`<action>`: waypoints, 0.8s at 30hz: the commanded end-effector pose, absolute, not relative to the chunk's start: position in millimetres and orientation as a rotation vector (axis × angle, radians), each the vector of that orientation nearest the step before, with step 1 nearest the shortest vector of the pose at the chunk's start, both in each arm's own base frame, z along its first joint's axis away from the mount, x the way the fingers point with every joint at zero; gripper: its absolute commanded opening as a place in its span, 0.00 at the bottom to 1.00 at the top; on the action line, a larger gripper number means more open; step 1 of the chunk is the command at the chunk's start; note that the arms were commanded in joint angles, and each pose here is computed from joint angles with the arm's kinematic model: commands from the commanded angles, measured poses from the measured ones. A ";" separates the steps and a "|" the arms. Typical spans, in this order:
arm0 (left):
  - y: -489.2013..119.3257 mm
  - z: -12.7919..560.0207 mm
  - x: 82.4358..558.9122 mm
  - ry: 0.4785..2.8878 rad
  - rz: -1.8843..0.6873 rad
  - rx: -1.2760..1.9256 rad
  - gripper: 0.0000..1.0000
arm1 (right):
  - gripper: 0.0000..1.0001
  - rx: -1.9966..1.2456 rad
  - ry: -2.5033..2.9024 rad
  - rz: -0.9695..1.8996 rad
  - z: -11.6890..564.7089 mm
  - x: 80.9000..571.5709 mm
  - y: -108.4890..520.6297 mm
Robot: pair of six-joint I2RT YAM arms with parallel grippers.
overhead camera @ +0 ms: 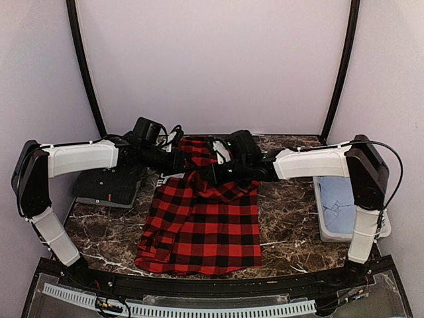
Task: Fold and stack the long sleeve shirts
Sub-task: Pick up the 1/3-folded shirt from the center of the board.
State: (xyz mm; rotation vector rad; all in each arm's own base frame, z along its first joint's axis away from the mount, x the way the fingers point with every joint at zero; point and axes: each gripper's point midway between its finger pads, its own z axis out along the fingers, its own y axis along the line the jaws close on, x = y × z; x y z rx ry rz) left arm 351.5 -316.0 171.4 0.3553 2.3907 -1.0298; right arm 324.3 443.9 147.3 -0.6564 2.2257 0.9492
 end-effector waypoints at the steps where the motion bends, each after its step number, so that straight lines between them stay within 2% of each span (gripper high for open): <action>1: -320.5 163.3 347.1 2.381 -0.984 0.528 0.50 | 0.00 -0.713 2.166 0.938 158.6 320.8 447.2; 13: -329.6 153.4 351.0 2.345 -0.985 0.647 0.54 | 0.00 -0.790 2.140 0.902 156.0 316.7 444.2; 20: -330.7 146.3 355.0 2.359 -0.973 0.640 0.42 | 0.00 -0.798 2.131 0.891 156.4 317.8 444.9; 24: -331.8 146.3 356.1 2.361 -0.977 0.637 0.30 | 0.00 -0.793 2.131 0.888 156.9 319.0 444.8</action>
